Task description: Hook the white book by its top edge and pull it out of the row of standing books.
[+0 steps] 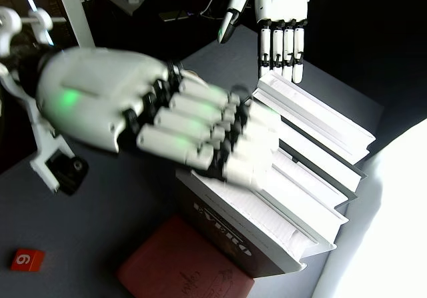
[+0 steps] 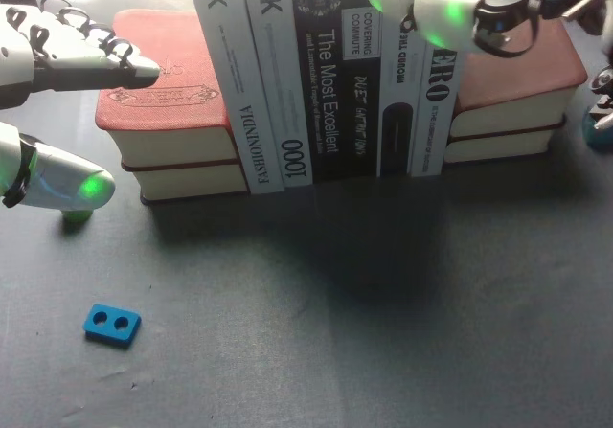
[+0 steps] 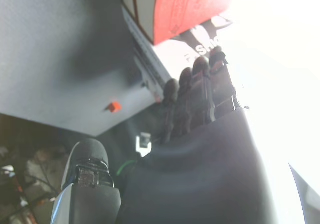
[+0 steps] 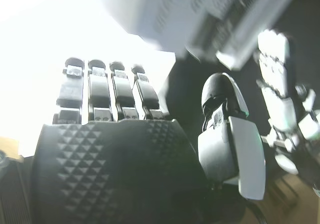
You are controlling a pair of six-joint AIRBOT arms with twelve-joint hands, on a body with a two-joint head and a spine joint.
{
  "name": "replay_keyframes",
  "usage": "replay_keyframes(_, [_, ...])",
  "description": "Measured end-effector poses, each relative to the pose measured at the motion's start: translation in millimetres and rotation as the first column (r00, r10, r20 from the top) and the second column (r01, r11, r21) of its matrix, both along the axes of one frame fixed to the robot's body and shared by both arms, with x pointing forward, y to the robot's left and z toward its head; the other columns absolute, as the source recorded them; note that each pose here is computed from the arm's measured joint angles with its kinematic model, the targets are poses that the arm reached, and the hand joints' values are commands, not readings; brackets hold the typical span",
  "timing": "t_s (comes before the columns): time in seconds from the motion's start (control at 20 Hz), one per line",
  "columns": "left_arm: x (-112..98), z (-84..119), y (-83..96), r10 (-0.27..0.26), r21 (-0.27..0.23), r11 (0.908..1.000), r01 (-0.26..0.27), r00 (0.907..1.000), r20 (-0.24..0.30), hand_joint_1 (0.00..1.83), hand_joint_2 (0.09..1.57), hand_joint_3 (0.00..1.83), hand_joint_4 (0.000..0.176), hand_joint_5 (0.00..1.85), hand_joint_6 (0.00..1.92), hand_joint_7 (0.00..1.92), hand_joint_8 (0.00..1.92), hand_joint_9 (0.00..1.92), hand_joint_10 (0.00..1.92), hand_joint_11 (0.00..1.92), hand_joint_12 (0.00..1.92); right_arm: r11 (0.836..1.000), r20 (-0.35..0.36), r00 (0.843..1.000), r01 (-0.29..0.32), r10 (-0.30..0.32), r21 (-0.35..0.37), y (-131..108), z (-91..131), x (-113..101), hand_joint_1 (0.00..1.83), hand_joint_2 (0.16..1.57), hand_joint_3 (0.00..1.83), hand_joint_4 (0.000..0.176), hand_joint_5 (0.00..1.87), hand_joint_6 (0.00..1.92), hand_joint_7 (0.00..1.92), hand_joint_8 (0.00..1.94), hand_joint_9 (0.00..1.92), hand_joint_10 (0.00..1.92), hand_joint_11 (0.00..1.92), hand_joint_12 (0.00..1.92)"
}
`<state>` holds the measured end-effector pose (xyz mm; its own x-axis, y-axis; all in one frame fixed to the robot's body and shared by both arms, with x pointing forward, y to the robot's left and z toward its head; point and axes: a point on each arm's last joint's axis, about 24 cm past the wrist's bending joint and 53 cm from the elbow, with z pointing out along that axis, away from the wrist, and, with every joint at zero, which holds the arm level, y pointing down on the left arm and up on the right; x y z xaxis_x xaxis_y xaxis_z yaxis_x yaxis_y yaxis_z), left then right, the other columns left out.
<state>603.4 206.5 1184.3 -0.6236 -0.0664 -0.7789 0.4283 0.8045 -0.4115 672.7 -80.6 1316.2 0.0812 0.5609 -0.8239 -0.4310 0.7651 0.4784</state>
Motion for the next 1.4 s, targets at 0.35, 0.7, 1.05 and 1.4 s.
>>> replay_keyframes(0.35, [0, 0, -2.4, -0.003, -0.003, 1.0, 0.003, 1.0, -0.002, 0.0, 1.19, 0.01, 0.0, 0.01, 0.0, 0.0, 0.0, 0.0, 0.0, 0.0, 0.0, 1.0, -0.022, 1.0, -0.005, 0.005, -0.029, 7, -13, 7, 0.0, 1.26, 0.0, 0.0, 0.0, 0.0, 0.0, 0.0, 0.0, 0.0, 0.0, 0.0])
replay_keyframes(0.7, [1, 0, -1.6, 0.0, -0.003, 1.0, 0.0, 1.0, 0.0, 0.0, 1.2, 0.01, 0.0, 0.0, 0.0, 0.0, 0.0, 0.0, 0.0, 0.0, 0.0, 0.995, -0.012, 1.0, -0.017, 0.015, -0.098, 13, -18, -9, 0.0, 1.27, 0.01, 0.0, 0.0, 0.0, 0.0, 0.0, 0.0, 0.0, 0.0, 0.0])
replay_keyframes(1.05, [1, 0, -1.2, 0.003, -0.005, 1.0, -0.003, 1.0, -0.001, 0.0, 1.2, 0.01, 0.0, 0.0, 0.0, 0.0, 0.0, 0.0, 0.0, 0.0, 0.0, 0.982, 0.006, 1.0, -0.016, 0.017, -0.188, 9, -20, -37, 0.0, 1.26, 0.0, 0.0, 0.0, 0.0, 0.0, 0.0, 0.0, 0.0, 0.0, 0.0])
replay_keyframes(1.4, [1, 0, -1.1, 0.005, -0.008, 1.0, -0.005, 1.0, -0.003, 0.0, 1.2, 0.01, 0.0, 0.0, 0.0, 0.0, 0.0, 0.0, 0.0, 0.0, 0.0, 0.973, -0.015, 1.0, -0.002, -0.002, -0.231, 6, -24, -59, 0.0, 1.27, 0.0, 0.0, 0.0, 0.0, 0.0, 0.0, 0.0, 0.0, 0.0, 0.0])
